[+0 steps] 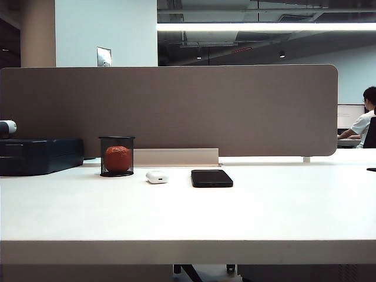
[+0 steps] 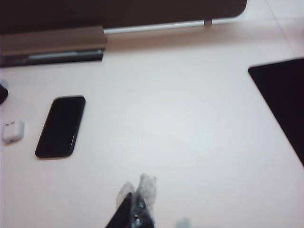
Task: Find the wireless headphone case on the desktop and place it on the left side of the phone.
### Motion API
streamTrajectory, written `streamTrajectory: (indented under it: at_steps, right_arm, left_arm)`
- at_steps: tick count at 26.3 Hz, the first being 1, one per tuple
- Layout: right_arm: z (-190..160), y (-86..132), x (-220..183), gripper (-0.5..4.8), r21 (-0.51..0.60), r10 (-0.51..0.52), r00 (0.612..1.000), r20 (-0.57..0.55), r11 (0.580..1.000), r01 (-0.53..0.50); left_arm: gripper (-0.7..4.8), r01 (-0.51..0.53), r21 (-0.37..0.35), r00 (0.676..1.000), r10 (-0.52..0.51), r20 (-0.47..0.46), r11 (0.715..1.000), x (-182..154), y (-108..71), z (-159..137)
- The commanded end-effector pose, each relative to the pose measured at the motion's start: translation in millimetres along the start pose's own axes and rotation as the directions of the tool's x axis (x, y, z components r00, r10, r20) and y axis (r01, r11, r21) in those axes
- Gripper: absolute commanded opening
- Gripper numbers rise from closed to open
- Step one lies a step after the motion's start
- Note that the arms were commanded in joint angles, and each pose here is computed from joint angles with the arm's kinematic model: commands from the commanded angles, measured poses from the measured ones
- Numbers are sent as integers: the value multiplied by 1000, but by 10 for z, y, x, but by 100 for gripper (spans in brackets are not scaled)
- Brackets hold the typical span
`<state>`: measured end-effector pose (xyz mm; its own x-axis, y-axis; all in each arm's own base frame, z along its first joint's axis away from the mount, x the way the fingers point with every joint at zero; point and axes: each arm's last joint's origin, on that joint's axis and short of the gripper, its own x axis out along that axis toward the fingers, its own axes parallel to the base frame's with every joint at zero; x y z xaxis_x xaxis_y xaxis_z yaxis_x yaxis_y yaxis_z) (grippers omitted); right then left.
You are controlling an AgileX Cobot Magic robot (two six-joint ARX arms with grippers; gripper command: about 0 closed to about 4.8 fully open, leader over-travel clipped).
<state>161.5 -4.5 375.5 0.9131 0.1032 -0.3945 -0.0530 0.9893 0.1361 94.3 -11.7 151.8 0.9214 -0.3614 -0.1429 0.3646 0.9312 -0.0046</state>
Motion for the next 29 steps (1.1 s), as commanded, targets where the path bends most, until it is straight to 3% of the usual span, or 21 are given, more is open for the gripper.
streamTrajectory:
  at_steps: [1,4,12,15,24,29]
  right_arm:
    - [-244,-14,-36,-6,-12,7,999,54,1000,-6]
    - [-705,-50,-40,-6,4,12,995,101,1000,-12]
    - [-1287,-102,-8,-6,20,34,963,269,999,-41]
    - [-1593,-133,50,-6,5,49,932,358,998,-55]
    - [-2057,-173,149,-6,-35,50,910,411,999,-39]
    - [-2198,-206,253,-6,-93,21,929,369,996,14]
  left_arm:
    - [-6,-47,-2,999,47,2,999,-2,13,8]
    - [-6,-156,3,988,156,20,988,-5,45,29]
    - [-6,-226,14,967,223,120,974,-16,66,127]
    - [-6,-240,16,961,235,145,971,-19,70,151]
    - [-6,-240,17,961,235,146,971,-19,70,150]
    - [-6,-240,17,961,235,147,971,-19,70,151]
